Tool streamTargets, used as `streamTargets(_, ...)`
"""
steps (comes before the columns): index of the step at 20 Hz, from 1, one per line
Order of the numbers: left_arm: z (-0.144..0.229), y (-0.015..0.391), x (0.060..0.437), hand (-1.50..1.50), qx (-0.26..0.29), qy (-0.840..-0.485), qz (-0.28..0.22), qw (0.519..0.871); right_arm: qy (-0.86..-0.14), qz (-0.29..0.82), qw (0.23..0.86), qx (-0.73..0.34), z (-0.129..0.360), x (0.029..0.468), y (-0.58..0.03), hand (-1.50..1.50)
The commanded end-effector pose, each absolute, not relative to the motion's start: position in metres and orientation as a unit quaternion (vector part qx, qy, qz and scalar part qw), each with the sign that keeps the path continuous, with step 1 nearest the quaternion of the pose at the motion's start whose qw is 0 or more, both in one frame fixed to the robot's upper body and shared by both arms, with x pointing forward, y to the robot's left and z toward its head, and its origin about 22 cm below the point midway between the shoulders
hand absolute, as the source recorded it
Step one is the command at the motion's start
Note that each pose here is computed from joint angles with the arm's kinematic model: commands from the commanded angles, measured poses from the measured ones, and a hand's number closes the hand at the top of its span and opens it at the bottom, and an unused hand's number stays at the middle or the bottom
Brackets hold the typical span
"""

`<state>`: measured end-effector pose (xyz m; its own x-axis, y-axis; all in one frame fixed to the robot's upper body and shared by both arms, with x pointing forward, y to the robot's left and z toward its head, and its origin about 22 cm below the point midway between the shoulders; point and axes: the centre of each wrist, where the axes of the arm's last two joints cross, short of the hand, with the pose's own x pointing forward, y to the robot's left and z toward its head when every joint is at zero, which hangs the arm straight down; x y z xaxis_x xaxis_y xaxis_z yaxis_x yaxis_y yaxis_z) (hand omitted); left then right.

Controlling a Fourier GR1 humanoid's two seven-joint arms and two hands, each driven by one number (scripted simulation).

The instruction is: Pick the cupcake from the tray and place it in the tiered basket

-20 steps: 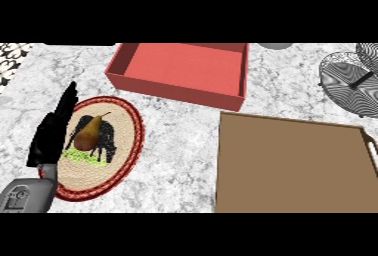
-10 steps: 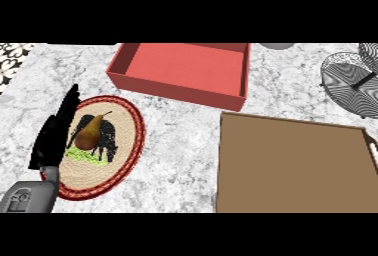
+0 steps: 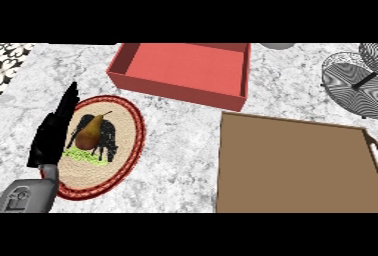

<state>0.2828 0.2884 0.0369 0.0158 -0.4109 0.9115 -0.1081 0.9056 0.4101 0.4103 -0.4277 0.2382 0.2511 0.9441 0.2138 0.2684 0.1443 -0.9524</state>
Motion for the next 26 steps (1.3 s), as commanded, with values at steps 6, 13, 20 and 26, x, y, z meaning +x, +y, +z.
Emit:
streamTargets(6, 0.045, 0.277, 0.281, 0.00, 0.186, -0.694, -0.123, 0.684, -0.496, 0.263, 0.662, -0.497, 0.188, 0.403, -0.453, -1.50)
streamTargets(13, 0.043, 0.291, 0.290, 0.00, 0.186, -0.701, -0.107, 0.680, -0.591, 0.161, 0.632, -0.476, 0.201, 0.393, -0.470, -1.50)
streamTargets(20, 0.033, 0.294, 0.277, 0.00, 0.191, -0.694, -0.111, 0.685, -0.631, 0.078, 0.590, -0.499, 0.235, 0.383, -0.486, -1.50)
streamTargets(26, 0.059, 0.304, 0.291, 0.00, 0.196, -0.688, -0.104, 0.691, -0.601, 0.024, 0.642, -0.476, 0.272, 0.334, -0.542, -1.50)
